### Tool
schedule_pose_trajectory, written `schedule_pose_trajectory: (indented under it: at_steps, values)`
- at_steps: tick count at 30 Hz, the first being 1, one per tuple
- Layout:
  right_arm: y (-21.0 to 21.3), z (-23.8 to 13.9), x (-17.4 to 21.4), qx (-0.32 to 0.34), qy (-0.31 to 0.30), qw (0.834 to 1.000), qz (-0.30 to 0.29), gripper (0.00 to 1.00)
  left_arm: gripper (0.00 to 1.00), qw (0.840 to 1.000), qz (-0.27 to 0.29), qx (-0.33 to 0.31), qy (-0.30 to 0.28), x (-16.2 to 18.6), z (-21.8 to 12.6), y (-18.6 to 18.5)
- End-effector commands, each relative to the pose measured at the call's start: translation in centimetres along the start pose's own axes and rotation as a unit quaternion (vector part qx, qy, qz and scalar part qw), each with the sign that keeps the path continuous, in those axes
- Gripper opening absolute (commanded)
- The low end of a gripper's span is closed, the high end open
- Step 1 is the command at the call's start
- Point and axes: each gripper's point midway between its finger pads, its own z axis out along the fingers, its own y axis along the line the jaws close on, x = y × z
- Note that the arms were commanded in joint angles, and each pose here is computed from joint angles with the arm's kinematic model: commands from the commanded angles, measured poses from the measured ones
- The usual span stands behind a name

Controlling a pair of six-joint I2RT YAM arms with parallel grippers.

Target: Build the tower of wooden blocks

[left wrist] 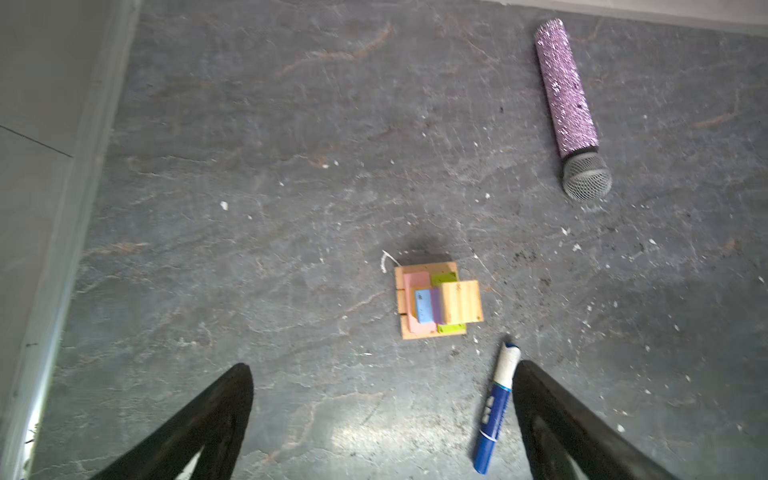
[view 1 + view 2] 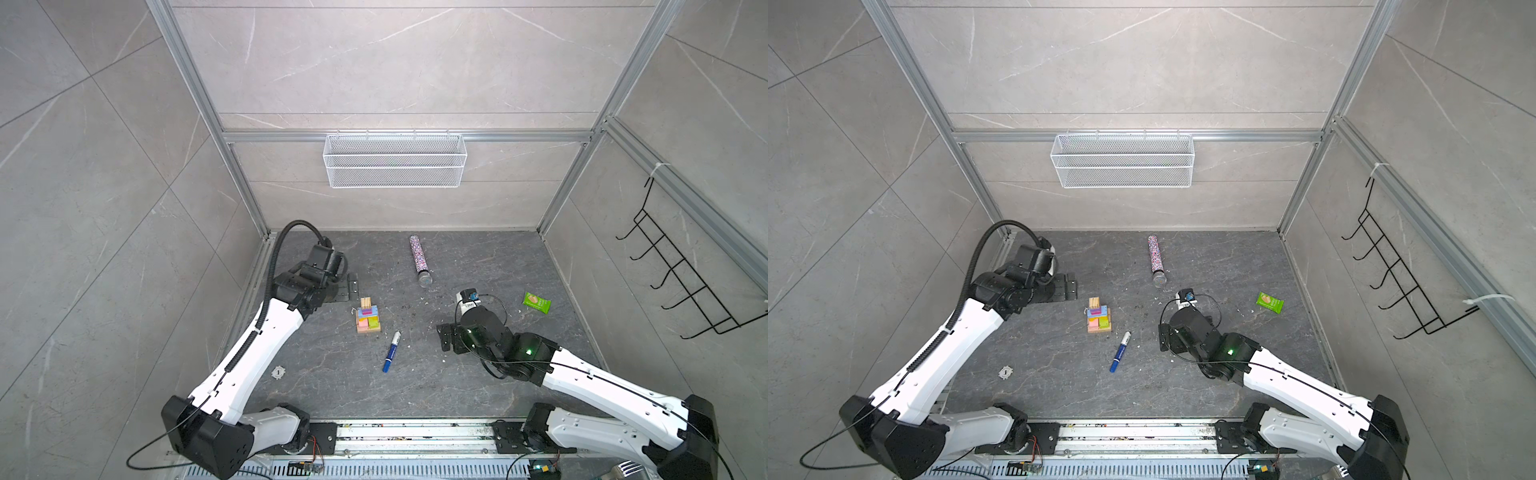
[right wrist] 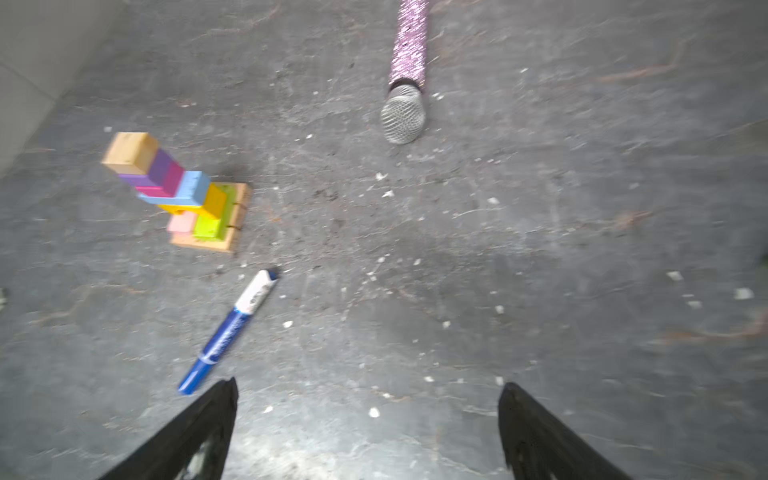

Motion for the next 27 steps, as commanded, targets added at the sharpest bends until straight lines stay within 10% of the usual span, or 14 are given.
schedule_pose_trajectory:
  at_steps: [1,27]
  values:
    - [-2.4,-1.4,-2.3,0.056,-0.055,0.996,-0.045,1.00,1.00,0.997,0.036,-0.011,-0.071,-2.2,-0.5,2.0]
    - [-21.6,3.4,0.2,0.346,-0.139,0.927,0.038,1.00,0.99,0.980,-0.023,-0.019,-0.195,2.6,13.8,13.5]
